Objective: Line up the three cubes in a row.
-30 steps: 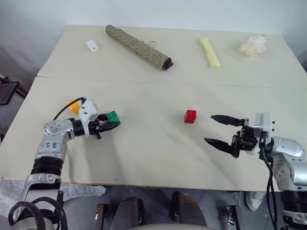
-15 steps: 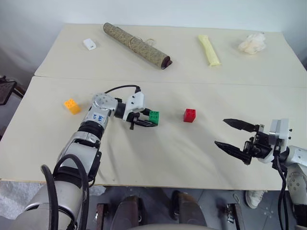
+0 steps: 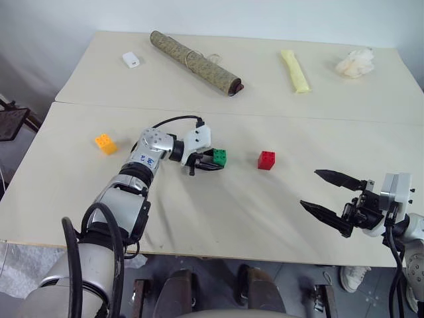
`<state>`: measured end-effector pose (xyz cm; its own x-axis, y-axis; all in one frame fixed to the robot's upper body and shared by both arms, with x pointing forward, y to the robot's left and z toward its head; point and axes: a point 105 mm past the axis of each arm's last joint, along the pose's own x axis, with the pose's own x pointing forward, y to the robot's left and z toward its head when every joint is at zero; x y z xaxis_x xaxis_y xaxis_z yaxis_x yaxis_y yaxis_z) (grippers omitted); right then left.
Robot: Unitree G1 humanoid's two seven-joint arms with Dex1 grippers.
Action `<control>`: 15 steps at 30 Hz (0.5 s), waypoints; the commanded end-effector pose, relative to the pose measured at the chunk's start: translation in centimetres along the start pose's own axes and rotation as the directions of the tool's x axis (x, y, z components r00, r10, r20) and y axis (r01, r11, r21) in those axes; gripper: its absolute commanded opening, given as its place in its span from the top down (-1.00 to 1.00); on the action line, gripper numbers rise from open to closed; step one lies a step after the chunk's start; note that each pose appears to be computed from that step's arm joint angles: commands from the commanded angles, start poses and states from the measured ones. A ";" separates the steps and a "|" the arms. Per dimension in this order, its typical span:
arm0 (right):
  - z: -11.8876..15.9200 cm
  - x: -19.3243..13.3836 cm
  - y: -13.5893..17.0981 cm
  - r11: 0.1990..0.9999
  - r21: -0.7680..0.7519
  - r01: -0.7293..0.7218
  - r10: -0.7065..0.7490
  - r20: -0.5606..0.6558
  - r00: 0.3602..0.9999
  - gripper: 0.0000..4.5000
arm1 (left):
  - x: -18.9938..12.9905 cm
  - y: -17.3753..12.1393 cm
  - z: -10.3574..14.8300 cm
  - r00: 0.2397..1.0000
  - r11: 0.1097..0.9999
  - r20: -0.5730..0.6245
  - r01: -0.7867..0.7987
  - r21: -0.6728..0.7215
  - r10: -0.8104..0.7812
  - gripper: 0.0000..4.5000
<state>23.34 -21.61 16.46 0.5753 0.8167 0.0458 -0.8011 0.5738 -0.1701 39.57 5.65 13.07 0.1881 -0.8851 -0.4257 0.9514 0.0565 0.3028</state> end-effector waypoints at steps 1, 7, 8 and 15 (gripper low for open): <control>1.1 0.0 0.4 0.999 -0.040 0.000 0.002 0.039 0.999 -1.00 | -0.5 0.8 1.2 0.999 1.000 0.035 -0.029 0.011 0.028 -0.35; 0.8 0.0 0.5 0.999 -0.032 0.004 -0.003 0.041 0.999 -1.00 | -1.2 1.4 0.8 0.996 0.997 0.039 -0.079 -0.004 0.079 -0.90; 0.8 0.1 0.5 0.999 -0.032 0.004 -0.003 0.041 0.999 -1.00 | -1.3 1.4 0.7 0.996 0.996 0.037 -0.085 -0.008 0.086 -0.90; 0.7 1.0 0.6 0.999 -0.028 -0.034 0.035 0.057 0.998 -1.00 | -3.8 1.9 1.4 0.980 0.993 0.161 -0.116 -0.037 0.120 -0.90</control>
<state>23.43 -20.61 16.61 0.5505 0.8313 0.0770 -0.8125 0.5547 -0.1794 40.35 7.79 14.91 0.2624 -0.9176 -0.2984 0.9423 0.1771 0.2840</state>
